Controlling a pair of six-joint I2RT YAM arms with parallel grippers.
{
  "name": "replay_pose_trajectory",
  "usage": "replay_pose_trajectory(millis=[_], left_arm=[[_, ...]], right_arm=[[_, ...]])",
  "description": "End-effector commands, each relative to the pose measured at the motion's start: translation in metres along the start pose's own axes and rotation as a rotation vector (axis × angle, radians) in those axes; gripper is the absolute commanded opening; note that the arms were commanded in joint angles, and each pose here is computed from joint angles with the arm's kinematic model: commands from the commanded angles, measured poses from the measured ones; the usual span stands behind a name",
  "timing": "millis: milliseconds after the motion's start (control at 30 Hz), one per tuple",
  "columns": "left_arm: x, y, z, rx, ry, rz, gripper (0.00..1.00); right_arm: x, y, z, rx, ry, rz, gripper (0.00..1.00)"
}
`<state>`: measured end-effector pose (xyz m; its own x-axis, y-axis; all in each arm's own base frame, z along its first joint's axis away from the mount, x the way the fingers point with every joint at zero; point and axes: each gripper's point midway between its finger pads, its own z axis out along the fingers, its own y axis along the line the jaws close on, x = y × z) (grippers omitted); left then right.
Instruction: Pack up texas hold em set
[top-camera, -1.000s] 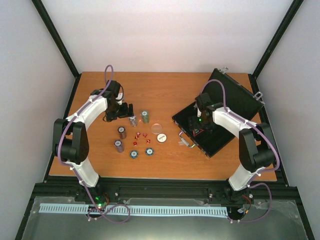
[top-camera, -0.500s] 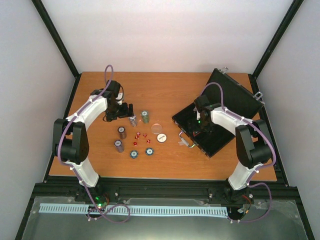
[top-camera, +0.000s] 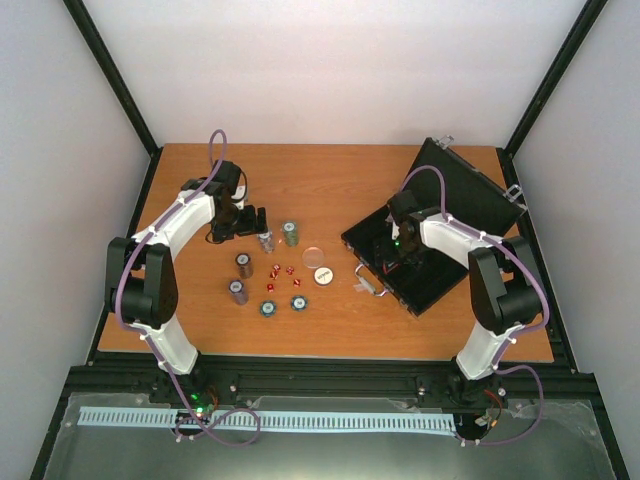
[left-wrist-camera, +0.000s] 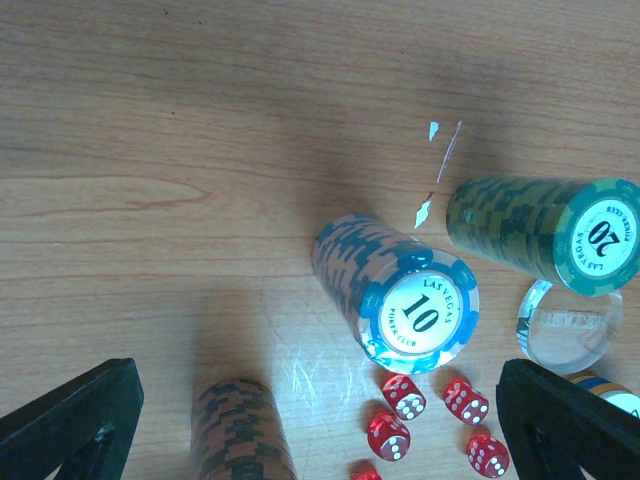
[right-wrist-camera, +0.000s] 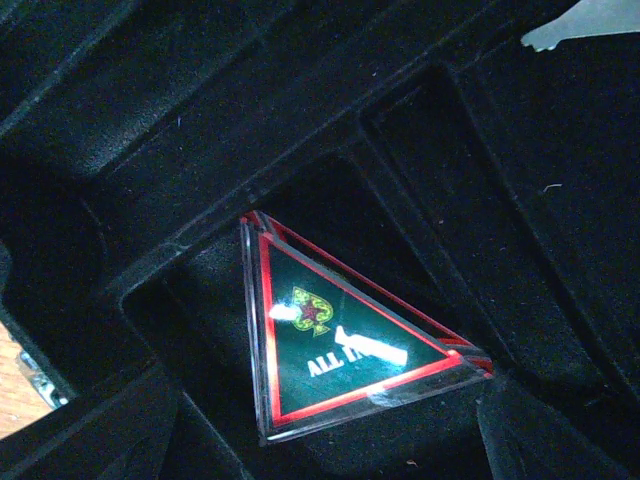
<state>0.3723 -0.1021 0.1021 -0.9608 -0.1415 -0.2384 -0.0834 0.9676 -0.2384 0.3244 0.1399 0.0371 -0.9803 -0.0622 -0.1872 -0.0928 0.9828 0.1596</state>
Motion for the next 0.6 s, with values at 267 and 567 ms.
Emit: replay_pose_trajectory(millis=[267, 567], left_arm=[[-0.006, -0.004, -0.003, 0.004, -0.022, 0.009, 1.0], [-0.008, -0.005, -0.001, 0.011, -0.022, 0.003, 1.0]], right_arm=[[-0.053, -0.003, -0.02, 0.064, -0.241, -0.022, 0.84], [-0.053, 0.002, -0.027, 0.042, -0.246, -0.06, 0.84]])
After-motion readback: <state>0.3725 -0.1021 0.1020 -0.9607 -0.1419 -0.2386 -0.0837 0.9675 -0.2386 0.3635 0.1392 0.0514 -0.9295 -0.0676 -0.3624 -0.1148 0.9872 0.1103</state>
